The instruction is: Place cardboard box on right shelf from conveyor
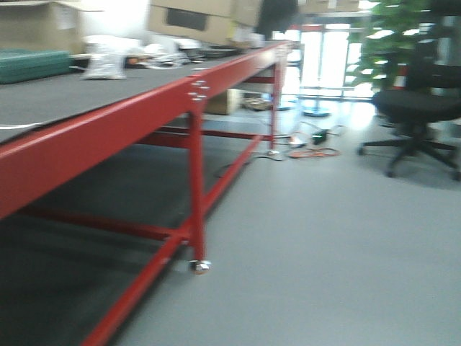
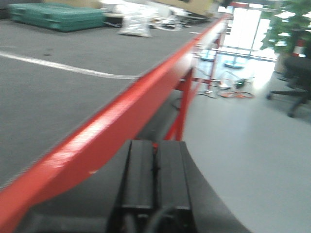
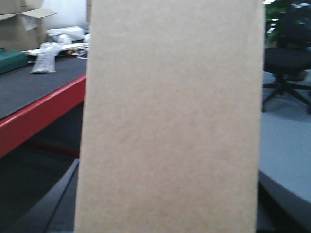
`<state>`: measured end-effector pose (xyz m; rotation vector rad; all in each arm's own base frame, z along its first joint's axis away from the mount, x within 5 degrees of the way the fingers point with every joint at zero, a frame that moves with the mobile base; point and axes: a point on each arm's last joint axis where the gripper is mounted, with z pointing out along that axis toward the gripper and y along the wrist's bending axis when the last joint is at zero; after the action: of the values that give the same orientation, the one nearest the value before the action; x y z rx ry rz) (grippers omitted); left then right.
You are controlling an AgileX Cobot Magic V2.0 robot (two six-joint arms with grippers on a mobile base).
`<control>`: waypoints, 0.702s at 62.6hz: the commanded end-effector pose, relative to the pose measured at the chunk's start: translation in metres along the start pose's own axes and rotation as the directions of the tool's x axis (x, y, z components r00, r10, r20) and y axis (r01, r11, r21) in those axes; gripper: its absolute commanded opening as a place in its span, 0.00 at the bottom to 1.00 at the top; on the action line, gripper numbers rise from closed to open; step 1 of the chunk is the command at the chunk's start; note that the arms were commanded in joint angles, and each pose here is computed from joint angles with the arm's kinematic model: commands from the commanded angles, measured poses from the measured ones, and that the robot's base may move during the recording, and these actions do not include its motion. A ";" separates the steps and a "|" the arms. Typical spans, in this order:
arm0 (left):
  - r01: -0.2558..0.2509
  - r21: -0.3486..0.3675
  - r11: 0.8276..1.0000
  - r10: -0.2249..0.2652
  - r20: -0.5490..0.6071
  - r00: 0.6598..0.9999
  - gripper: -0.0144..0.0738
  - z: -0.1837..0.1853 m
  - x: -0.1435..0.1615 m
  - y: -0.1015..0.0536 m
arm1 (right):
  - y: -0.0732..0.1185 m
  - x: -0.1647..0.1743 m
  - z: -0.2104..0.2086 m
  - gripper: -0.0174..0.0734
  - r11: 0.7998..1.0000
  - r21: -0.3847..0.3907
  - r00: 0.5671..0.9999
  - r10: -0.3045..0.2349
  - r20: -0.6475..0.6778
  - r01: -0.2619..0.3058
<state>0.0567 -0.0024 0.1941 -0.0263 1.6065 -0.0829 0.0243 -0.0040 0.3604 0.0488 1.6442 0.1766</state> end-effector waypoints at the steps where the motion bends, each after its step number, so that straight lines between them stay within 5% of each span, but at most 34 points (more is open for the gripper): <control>1: 0.009 0.008 1.000 -0.010 0.105 0.994 0.03 -0.002 -0.010 0.000 | 0.003 -0.017 -0.001 0.43 1.000 -0.017 0.993 -0.018 0.115 0.020; 44: 0.009 0.008 1.000 -0.010 0.105 0.994 0.03 -0.002 -0.010 0.000 | 0.003 -0.017 -0.001 0.43 1.000 -0.017 0.993 -0.018 0.115 0.020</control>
<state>0.0567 -0.0024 0.1941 -0.0263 1.6065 -0.0829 0.0243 -0.0040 0.3604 0.0488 1.6442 0.1766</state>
